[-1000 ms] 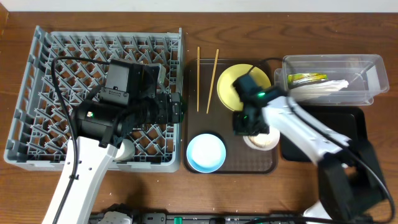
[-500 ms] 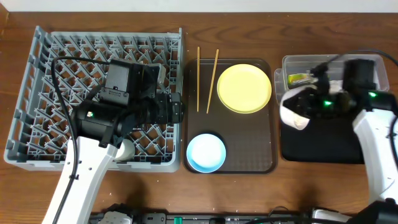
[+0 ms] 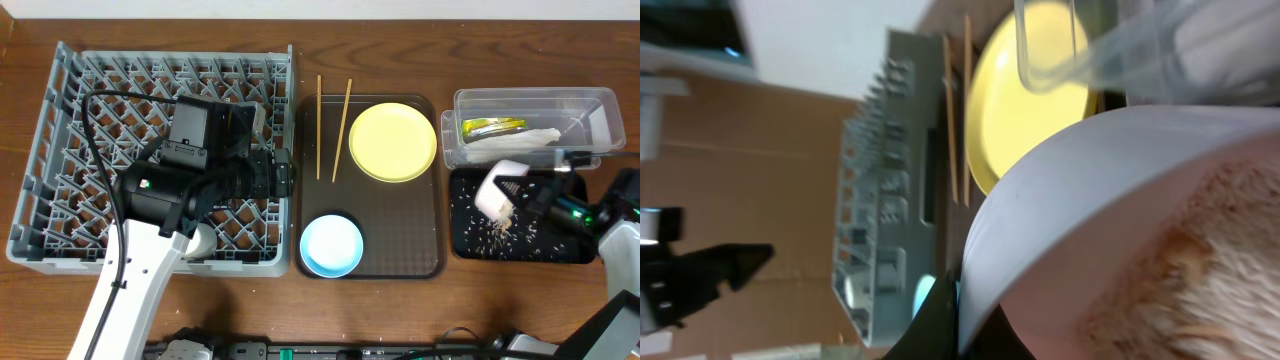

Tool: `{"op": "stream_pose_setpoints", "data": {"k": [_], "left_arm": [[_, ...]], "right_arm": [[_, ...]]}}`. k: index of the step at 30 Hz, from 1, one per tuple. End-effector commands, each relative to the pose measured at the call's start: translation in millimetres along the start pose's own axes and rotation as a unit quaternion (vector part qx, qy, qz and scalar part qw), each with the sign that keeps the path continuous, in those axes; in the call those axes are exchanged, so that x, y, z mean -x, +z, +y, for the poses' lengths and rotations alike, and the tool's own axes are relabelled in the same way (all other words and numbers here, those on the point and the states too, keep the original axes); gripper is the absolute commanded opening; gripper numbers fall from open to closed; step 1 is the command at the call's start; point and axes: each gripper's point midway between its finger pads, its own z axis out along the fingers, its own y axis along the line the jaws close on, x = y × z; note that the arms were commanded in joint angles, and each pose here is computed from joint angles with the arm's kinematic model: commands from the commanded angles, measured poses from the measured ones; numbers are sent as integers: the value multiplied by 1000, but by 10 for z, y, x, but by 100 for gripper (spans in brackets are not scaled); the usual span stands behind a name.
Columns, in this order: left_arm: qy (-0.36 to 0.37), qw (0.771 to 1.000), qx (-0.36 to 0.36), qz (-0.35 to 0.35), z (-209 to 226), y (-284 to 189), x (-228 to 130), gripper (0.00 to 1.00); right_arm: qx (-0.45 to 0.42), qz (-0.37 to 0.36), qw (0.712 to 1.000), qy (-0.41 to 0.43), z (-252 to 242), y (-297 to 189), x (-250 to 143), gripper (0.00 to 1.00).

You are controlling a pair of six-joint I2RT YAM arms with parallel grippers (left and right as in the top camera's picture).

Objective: Sort waste into correct bins and load items into the dishwasher
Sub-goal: 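Tip the scraps bowl over the black tray to empty the food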

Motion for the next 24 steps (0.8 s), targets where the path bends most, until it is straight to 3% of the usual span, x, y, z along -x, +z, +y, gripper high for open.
{"op": "stream_pose_setpoints", "data": {"k": [1, 15, 17, 19, 22, 24], "left_arm": [[3, 1000, 3, -5, -9, -18, 35, 91], [3, 1000, 3, -4, -9, -18, 34, 91], [3, 1000, 3, -4, -9, -18, 34, 91], [3, 1000, 3, -5, -9, -18, 35, 91], [3, 1000, 3, -4, -9, -18, 34, 91], [3, 1000, 3, -4, -9, -18, 34, 91]], "right_arm": [[110, -17, 993, -44, 358, -108, 41, 1], [157, -22, 985, -64, 516, -152, 16, 1], [135, -21, 989, -64, 438, -134, 22, 1], [69, -13, 997, -12, 209, -86, 18, 1], [109, -14, 993, -31, 349, -108, -3, 1], [70, -12, 997, -15, 215, -84, 7, 1]]}}
